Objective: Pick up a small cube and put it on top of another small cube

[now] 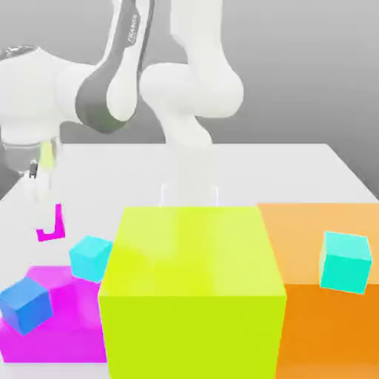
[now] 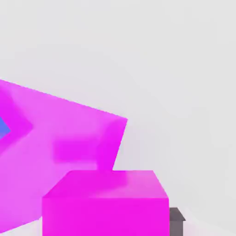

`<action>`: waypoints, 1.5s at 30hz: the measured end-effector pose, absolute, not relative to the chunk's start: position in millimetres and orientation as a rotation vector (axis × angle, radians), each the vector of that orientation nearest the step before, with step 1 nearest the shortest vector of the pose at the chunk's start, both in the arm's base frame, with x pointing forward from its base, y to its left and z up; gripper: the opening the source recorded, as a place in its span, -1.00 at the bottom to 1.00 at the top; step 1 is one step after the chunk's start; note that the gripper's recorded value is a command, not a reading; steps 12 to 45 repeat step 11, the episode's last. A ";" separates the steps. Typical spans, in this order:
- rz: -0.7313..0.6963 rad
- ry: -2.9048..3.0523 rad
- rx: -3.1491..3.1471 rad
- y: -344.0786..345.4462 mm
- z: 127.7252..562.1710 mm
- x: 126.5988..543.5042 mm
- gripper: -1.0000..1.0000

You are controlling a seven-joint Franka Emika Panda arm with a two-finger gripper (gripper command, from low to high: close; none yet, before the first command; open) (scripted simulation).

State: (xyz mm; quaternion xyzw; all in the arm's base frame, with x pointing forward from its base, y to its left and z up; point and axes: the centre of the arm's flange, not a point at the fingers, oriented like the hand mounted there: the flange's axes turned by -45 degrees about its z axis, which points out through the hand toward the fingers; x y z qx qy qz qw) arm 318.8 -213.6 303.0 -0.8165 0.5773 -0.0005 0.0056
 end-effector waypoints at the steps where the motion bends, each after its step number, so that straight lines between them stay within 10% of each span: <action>1: -0.001 1.791 -2.570 -200.5 311.4 322.1 -1.00; 7: -0.002 1.765 -2.597 -178.2 272.6 327.4 -1.00; 8: -0.002 1.764 -2.598 -177.7 264.5 326.9 1.00; 45: -0.002 1.764 -2.598 -177.7 264.5 326.9 1.00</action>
